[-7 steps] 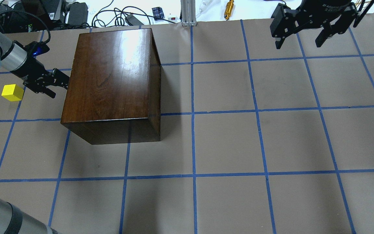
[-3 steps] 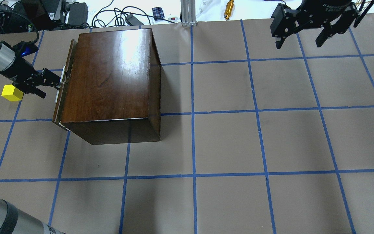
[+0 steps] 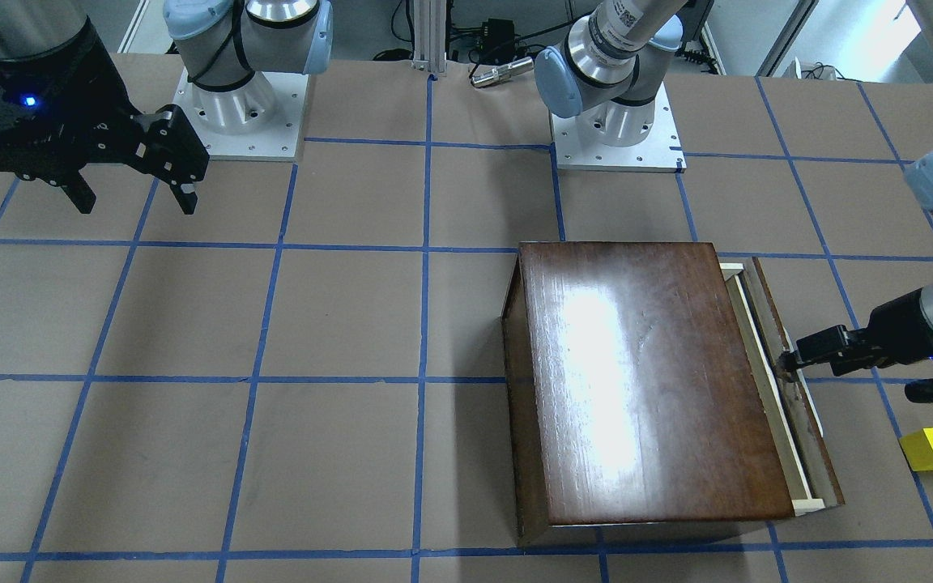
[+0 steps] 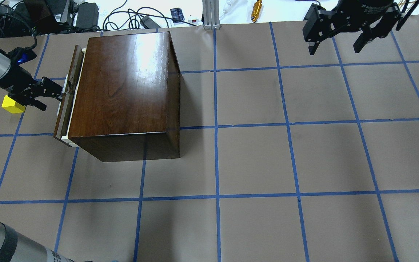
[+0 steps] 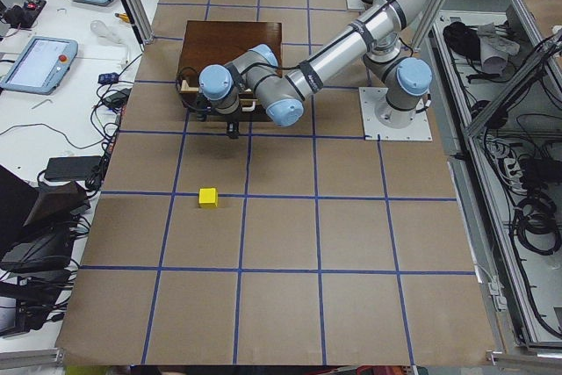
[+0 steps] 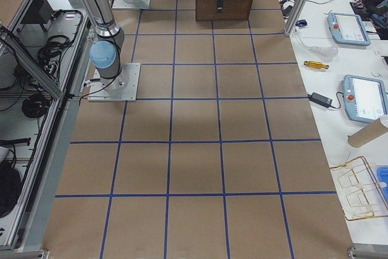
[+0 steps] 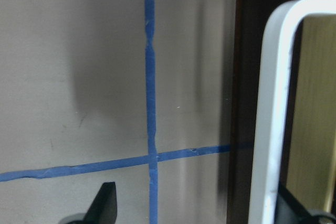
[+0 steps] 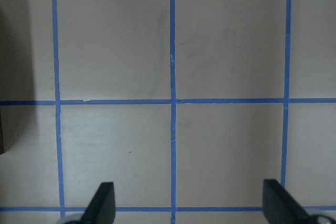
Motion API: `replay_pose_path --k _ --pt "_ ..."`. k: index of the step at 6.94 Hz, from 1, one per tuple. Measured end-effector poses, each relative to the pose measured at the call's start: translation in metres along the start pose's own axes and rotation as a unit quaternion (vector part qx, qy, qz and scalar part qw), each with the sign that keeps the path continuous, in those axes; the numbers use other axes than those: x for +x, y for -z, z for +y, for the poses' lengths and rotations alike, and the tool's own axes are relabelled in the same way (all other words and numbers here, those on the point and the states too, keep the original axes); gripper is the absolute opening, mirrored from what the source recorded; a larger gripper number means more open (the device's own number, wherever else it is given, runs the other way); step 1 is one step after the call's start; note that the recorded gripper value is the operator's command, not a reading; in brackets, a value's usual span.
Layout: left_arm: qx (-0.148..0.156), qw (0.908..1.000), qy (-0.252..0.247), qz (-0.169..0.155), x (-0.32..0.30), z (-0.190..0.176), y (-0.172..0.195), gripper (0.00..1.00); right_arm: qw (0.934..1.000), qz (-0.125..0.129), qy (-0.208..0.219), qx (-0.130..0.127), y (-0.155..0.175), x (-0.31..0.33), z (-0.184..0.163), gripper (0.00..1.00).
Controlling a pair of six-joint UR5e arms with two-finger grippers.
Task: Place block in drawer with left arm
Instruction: 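Pull the drawer outward from the cabinet with the left gripper, then release the handle and raise the left gripper away from the drawer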
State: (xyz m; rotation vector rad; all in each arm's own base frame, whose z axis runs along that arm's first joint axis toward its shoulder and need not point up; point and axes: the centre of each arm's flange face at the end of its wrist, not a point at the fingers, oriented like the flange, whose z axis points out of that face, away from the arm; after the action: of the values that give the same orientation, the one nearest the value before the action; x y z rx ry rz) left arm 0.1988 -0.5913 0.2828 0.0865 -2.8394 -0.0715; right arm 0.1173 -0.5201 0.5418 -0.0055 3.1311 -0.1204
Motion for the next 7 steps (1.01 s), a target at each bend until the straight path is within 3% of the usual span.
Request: replay_pose_path --k 7 --pt "0.015 0.9992 0.036 0.005 -0.05 0.016 0.015 1.0 1.0 0.0 0.001 0.0 0.0 -0.001 0.0 1.0"
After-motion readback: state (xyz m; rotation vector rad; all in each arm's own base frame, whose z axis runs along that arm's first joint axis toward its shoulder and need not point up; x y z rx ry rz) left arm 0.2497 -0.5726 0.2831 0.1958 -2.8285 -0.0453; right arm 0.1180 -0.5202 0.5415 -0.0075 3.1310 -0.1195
